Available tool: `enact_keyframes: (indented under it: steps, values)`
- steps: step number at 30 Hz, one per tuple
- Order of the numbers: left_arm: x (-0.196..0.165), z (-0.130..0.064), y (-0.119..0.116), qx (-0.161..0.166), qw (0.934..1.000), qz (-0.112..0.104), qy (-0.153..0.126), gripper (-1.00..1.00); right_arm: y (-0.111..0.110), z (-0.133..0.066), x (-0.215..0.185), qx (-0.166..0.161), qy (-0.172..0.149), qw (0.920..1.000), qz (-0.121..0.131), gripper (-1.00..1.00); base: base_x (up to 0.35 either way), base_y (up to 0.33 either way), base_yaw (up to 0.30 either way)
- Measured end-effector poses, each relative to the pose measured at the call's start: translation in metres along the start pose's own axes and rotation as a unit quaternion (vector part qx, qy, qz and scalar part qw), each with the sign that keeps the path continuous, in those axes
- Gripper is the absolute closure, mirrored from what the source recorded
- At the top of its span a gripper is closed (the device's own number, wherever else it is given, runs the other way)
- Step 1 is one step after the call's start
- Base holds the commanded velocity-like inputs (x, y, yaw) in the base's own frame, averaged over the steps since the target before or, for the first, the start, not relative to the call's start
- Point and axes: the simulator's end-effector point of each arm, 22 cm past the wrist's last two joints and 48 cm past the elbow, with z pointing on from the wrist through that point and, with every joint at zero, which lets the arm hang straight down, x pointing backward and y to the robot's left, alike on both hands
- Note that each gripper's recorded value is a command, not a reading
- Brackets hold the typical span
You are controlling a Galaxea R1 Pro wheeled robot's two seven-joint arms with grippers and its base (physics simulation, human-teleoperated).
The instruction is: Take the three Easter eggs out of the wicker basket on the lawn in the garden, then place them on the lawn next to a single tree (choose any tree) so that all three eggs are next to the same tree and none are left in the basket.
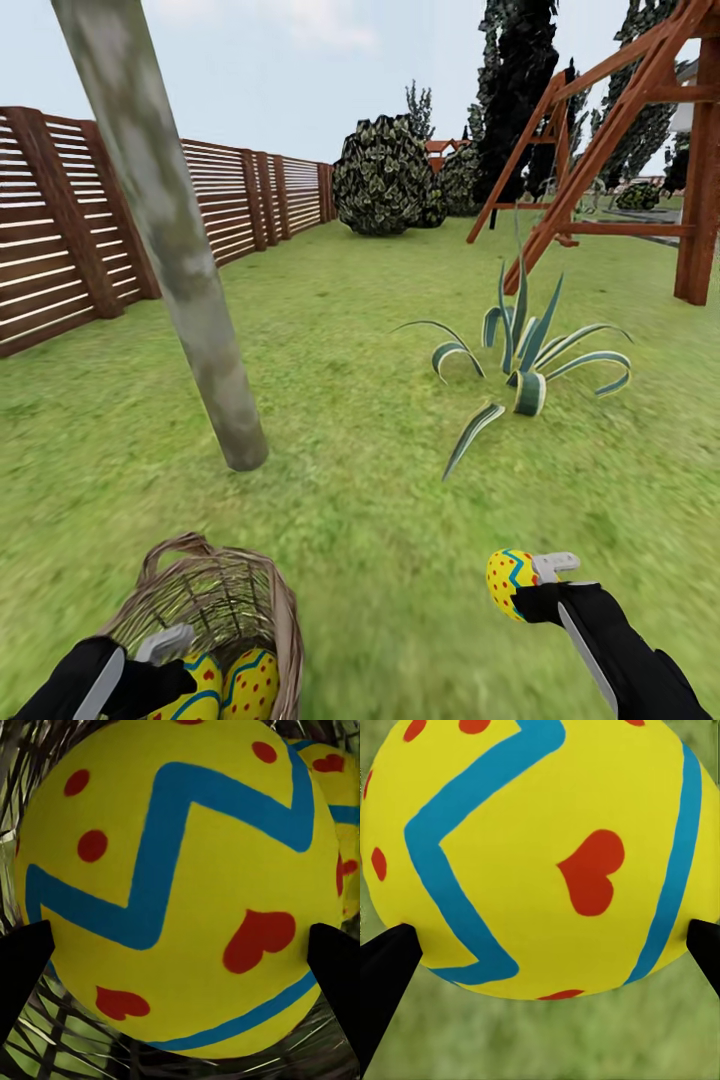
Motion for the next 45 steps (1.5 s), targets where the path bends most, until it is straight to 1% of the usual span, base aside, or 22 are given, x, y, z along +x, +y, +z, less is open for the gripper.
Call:
enact_keyframes:
  steps: [4, 7, 30, 35, 42, 45]
  values:
    - [-0.009, -0.005, -0.004, 0.003, 0.9998, 0.004, -0.019, 1.00, -0.001, -0.006, -0.006, 0.001, -0.008, 1.0000, 0.001, 1.00, 0.000, 0.000, 0.000]
    - [-0.013, -0.009, -0.006, 0.006, 0.9996, 0.006, -0.027, 1.00, -0.002, -0.010, -0.011, 0.002, -0.014, 0.9999, 0.001, 1.00, 0.000, 0.000, 0.000]
    - [-0.036, -0.044, -0.020, 0.020, 0.9972, 0.014, -0.071, 1.00, -0.008, -0.047, -0.045, 0.005, -0.061, 0.9981, 0.007, 1.00, 0.000, 0.000, 0.000]
    - [-0.040, -0.051, -0.023, 0.022, 0.9965, 0.015, -0.080, 1.00, -0.010, -0.055, -0.051, 0.006, -0.070, 0.9975, 0.007, 1.00, -0.191, 0.000, 0.000]
    - [-0.047, -0.062, -0.027, 0.027, 0.9951, 0.018, -0.093, 1.00, -0.013, -0.067, -0.061, 0.008, -0.085, 0.9963, 0.009, 1.00, -0.011, 0.000, 0.000]
    - [-0.047, -0.062, -0.028, 0.027, 0.9950, 0.018, -0.094, 1.00, -0.012, -0.067, -0.062, 0.007, -0.086, 0.9962, 0.009, 1.00, 0.000, 0.000, 0.000]
